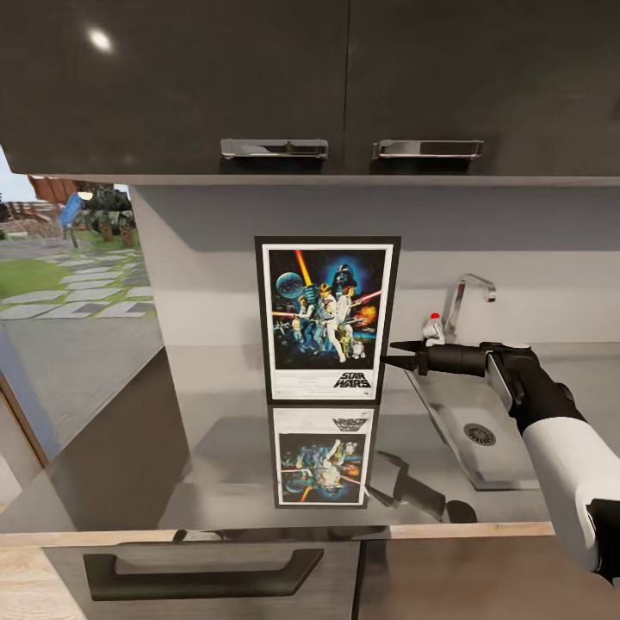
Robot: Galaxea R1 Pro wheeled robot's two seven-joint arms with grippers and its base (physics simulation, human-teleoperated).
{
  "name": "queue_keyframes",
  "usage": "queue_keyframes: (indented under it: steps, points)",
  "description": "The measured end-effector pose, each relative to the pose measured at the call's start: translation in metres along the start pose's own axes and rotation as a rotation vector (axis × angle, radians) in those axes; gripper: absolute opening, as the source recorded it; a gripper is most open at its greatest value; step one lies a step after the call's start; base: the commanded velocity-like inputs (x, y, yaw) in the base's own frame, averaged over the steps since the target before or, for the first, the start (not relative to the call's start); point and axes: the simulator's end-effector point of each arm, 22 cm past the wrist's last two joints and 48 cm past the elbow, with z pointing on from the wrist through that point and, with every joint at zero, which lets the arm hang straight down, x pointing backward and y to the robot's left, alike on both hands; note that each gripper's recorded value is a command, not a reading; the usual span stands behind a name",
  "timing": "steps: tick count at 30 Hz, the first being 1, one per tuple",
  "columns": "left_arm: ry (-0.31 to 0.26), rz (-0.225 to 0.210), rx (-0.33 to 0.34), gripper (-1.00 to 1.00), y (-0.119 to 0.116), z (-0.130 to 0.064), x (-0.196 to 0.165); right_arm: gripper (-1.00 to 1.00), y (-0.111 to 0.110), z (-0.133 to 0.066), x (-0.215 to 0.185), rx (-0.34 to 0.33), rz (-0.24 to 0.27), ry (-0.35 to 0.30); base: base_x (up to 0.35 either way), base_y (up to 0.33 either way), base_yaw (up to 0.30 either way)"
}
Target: Pick up the poster from the kitchen countertop and hang it on one of the wall nails in the kitchen.
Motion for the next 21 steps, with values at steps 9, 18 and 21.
queue_keyframes:
  steps: [9,18,21]
  points:
    - [0.0,0.0,-0.001,1.0,0.0003,0.0,0.0,1.0,0.0043,-0.0001,0.0,-0.019,0.0,0.0,0.009,0.0,0.0]
    - [-0.002,-0.001,-0.001,1.0,0.0004,-0.0001,-0.0003,1.0,0.0047,-0.0006,-0.0004,-0.021,0.0,-0.001,0.18,0.0,0.0]
    - [-0.002,-0.001,-0.001,1.0,0.0004,-0.0001,-0.0003,1.0,0.0045,-0.0007,-0.0004,-0.021,0.0,-0.001,0.053,0.0,0.0]
